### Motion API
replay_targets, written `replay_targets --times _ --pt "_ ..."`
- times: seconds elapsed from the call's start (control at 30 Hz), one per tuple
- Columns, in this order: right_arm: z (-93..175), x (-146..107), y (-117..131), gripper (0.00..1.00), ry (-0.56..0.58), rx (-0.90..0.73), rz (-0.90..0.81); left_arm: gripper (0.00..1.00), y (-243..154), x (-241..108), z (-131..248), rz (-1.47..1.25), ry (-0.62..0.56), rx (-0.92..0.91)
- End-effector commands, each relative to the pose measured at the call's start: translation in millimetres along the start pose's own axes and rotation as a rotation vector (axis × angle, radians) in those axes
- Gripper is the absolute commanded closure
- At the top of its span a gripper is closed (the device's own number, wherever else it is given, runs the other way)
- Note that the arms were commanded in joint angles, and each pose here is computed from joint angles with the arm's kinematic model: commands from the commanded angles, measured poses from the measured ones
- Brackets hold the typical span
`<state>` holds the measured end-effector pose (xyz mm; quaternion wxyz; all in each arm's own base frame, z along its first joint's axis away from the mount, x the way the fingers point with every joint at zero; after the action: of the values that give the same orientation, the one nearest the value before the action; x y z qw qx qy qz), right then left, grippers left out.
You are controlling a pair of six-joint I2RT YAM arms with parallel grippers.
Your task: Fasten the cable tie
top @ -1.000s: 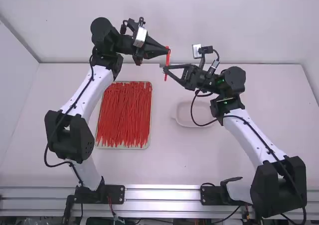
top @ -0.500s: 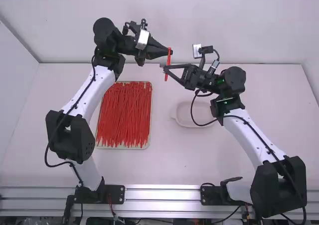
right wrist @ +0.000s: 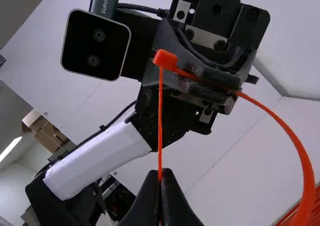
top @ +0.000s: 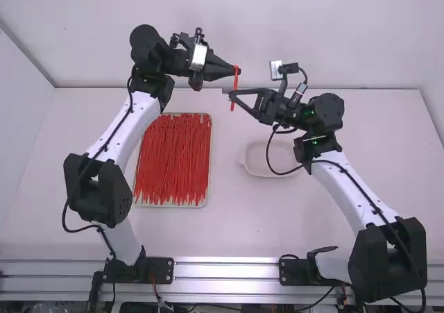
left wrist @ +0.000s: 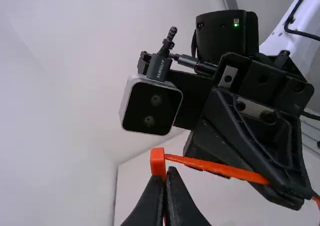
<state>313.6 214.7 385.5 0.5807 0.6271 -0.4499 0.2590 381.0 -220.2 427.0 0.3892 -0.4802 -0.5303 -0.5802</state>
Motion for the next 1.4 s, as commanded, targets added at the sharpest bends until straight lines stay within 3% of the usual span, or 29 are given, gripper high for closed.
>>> replay_targets --times 0.0,1.37 --pt "-1.5 4.7 2.0 1.00 -0.013 0.001 0.000 0.98 -0.2 4.5 3.9 -0.035 0.001 0.009" --pt "-8.1 0.5 1.3 1.00 -0.015 -0.009 -0.004 0.98 4.7 2.5 0.3 -0.086 -0.015 0.058"
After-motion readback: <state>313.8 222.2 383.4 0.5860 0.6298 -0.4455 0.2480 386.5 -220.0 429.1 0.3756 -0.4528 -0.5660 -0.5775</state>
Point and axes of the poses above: each hand's point on the last joint's axis, 136 mm out from that joint toward the fingers, its own z axis back along the fingers, its own y axis along the line the jaws close on, x = y × z, the point moved 3 cm from there along z, back along the fingers, and after that the axes turned 15 degrees about z, right-handed, at the moved point
